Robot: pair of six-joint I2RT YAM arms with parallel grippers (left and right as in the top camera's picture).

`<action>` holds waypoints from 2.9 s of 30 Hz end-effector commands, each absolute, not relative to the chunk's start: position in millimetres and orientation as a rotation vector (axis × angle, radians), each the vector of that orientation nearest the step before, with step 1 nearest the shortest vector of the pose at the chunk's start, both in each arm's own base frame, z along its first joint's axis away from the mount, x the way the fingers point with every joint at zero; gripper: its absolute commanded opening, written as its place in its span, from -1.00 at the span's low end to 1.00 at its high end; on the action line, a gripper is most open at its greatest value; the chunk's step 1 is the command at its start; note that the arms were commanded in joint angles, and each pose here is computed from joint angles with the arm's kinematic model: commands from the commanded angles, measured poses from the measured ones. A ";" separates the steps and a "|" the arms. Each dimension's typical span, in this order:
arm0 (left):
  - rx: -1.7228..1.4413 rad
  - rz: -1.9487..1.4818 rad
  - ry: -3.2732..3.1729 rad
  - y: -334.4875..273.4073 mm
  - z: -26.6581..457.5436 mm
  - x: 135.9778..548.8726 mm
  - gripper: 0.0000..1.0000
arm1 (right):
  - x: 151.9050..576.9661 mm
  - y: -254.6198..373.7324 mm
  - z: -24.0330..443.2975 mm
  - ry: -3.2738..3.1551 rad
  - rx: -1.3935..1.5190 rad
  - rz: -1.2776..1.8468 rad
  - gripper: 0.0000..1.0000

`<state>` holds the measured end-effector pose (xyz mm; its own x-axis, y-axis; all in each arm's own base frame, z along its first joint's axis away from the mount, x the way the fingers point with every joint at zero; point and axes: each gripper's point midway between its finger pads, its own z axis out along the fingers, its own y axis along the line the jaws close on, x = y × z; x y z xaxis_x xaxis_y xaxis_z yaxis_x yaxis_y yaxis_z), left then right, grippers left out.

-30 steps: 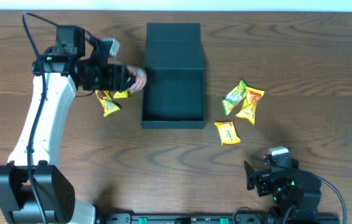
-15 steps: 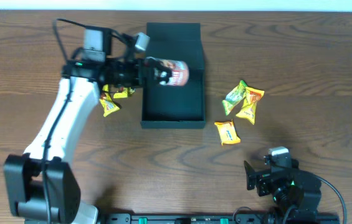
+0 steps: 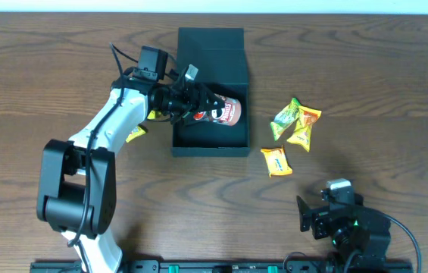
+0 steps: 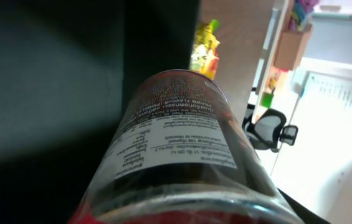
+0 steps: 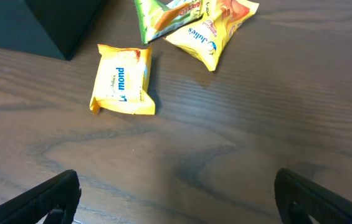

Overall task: Pack container
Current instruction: 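Lift the can with the left gripper and carry it over the box, then lower the can into the box and open the left gripper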

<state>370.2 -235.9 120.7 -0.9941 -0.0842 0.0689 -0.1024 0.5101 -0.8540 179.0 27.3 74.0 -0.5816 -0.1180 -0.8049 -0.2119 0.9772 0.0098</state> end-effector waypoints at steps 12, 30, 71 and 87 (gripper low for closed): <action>0.462 1.422 -2.548 -235.5 89.8 367.7 0.33 | 178.3 28.8 70.8 2.200 -0.245 0.134 0.99; 0.701 1.324 -2.471 -231.9 84.3 370.7 0.50 | 178.3 28.8 70.8 2.200 -0.245 0.134 0.99; 0.318 1.174 -2.756 -240.3 59.5 350.3 0.93 | 178.3 28.8 70.8 2.200 -0.245 0.134 0.99; 0.279 1.013 -2.845 -225.3 59.5 351.0 0.91 | 178.3 28.9 70.8 2.200 -0.245 0.134 0.99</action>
